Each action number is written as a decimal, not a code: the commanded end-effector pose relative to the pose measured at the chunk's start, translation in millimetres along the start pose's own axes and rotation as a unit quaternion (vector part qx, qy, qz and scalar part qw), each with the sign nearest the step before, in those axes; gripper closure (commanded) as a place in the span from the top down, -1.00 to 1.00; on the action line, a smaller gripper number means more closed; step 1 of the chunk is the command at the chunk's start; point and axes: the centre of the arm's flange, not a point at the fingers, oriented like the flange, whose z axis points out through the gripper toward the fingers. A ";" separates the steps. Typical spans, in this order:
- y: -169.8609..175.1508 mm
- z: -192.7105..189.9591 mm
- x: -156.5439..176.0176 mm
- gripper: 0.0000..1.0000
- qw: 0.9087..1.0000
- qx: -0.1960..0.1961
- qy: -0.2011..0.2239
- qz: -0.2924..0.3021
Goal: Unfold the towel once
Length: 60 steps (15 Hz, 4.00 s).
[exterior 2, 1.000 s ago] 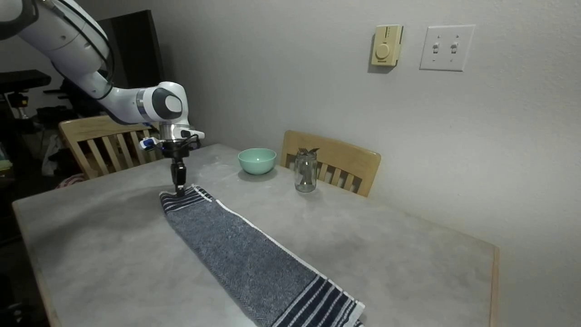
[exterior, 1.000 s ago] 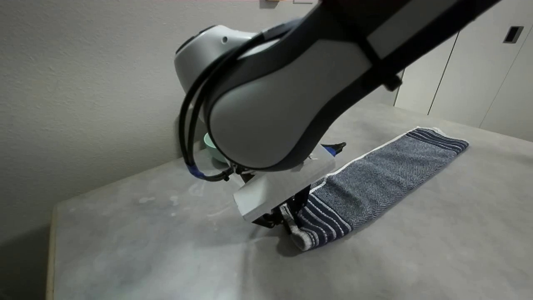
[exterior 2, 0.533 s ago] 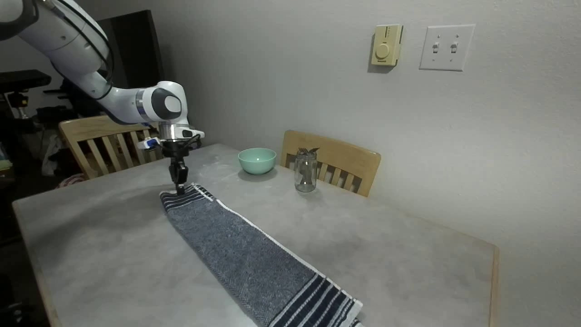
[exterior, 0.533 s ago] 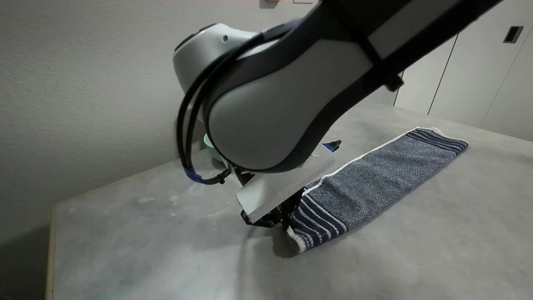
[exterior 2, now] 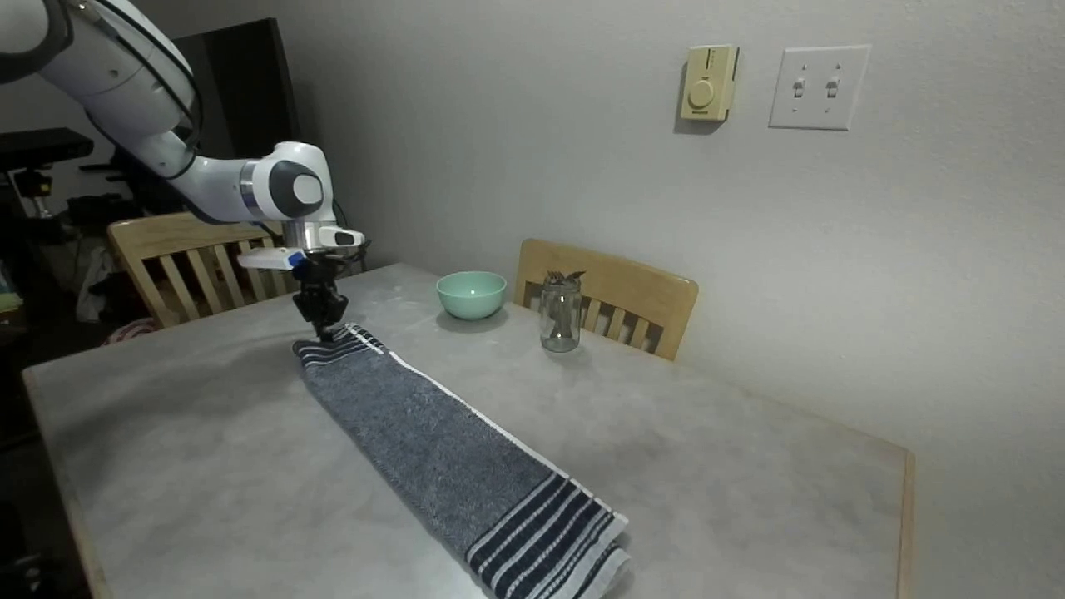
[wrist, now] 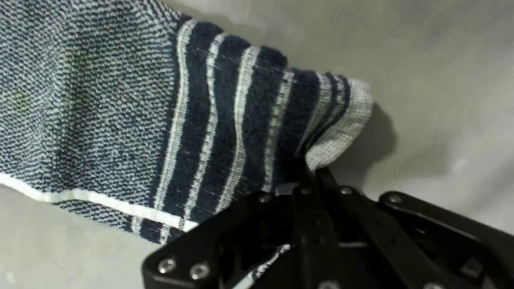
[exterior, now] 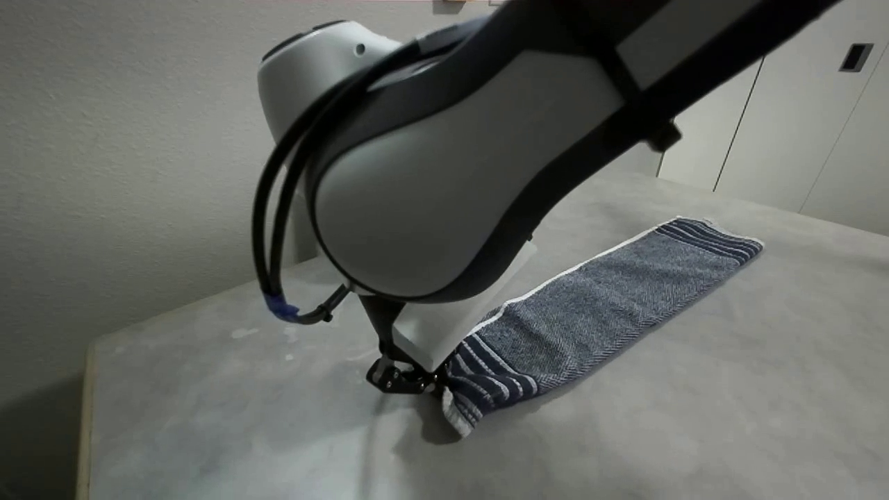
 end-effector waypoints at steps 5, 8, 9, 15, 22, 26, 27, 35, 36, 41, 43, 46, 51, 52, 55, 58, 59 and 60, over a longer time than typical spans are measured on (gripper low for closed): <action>-12.6 -11.2 18.8 -0.98 0.993 0.031 0.035 -0.108; -17.2 -24.2 17.4 -0.98 0.988 0.038 0.049 -0.143; -18.5 -28.1 16.0 -0.98 0.986 0.038 0.052 -0.152; -10.1 -52.6 -1.2 -0.98 0.984 0.027 0.061 -0.163; 20.5 -88.1 -26.8 -0.98 0.985 0.015 0.065 -0.157; 52.7 -101.8 -47.9 -0.98 0.989 0.000 0.058 -0.140; 62.7 -105.1 -54.4 -0.98 0.989 -0.005 0.055 -0.134; 144.4 -123.2 -101.2 -0.98 0.996 -0.060 0.038 -0.059; 150.8 -125.6 -105.2 -0.98 0.996 -0.065 0.035 -0.056; 145.2 -124.9 -88.6 -0.90 0.996 -0.056 0.039 -0.057; 144.7 -123.8 -89.3 -0.90 0.996 -0.056 0.038 -0.057; 144.7 -123.3 -89.6 -0.90 0.996 -0.056 0.038 -0.057; 141.4 -128.8 -92.4 -0.98 0.996 -0.066 0.048 -0.047; 142.6 -131.0 -94.5 -0.98 0.995 -0.070 0.051 -0.040; 152.3 -138.5 -103.9 -0.98 0.994 -0.091 0.058 -0.016; 172.0 -148.2 -116.6 -0.98 0.991 -0.112 0.073 0.011; 178.8 -151.9 -120.7 -0.98 0.990 -0.117 0.078 0.018; 187.6 -153.6 -125.9 -0.98 0.989 -0.119 0.082 0.023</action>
